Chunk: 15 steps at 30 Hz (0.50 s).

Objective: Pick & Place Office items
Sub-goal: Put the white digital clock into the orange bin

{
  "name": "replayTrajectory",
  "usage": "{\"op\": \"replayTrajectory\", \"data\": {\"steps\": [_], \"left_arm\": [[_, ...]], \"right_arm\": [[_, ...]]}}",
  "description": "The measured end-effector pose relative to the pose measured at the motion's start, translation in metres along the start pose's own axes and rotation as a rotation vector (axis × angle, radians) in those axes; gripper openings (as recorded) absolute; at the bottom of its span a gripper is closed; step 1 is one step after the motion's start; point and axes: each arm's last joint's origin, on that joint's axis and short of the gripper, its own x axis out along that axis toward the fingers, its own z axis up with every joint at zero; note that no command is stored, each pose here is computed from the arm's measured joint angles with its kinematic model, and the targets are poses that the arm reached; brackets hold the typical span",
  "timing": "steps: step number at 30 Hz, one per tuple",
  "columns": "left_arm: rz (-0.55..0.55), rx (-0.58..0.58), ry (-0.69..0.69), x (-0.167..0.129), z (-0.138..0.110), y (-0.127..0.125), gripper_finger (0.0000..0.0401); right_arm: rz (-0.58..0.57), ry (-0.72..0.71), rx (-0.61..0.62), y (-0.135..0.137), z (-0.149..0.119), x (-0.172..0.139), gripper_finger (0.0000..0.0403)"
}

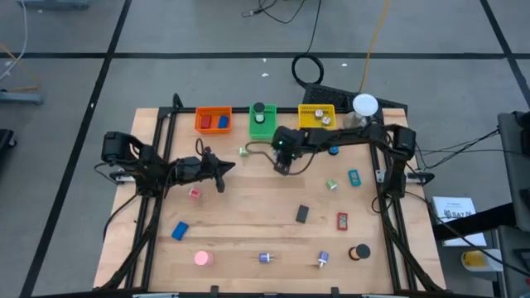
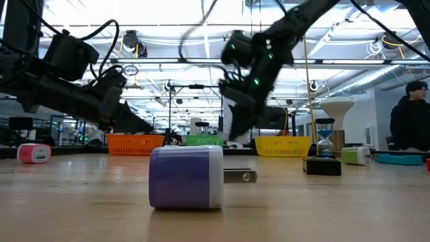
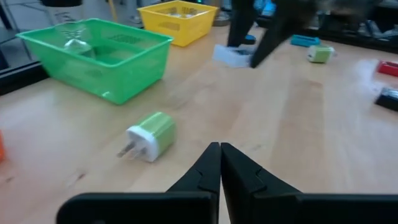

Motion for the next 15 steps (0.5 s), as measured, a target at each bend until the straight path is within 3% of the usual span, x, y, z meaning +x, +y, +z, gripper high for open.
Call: {"op": "replayTrajectory", "data": {"steps": [8, 15], "left_arm": [[0.035, -0.006, -0.002, 0.001, 0.001, 0.009, 0.0003], [0.048, 0.005, -0.001, 0.002, 0.001, 0.011, 0.0015]], "right_arm": [[0.15, -0.197, -0.211, 0.049, 0.037, 0.014, 0.0148], [0.22, -0.086, -0.344, 0.06, 0.025, 0.058, 0.0147]]}}
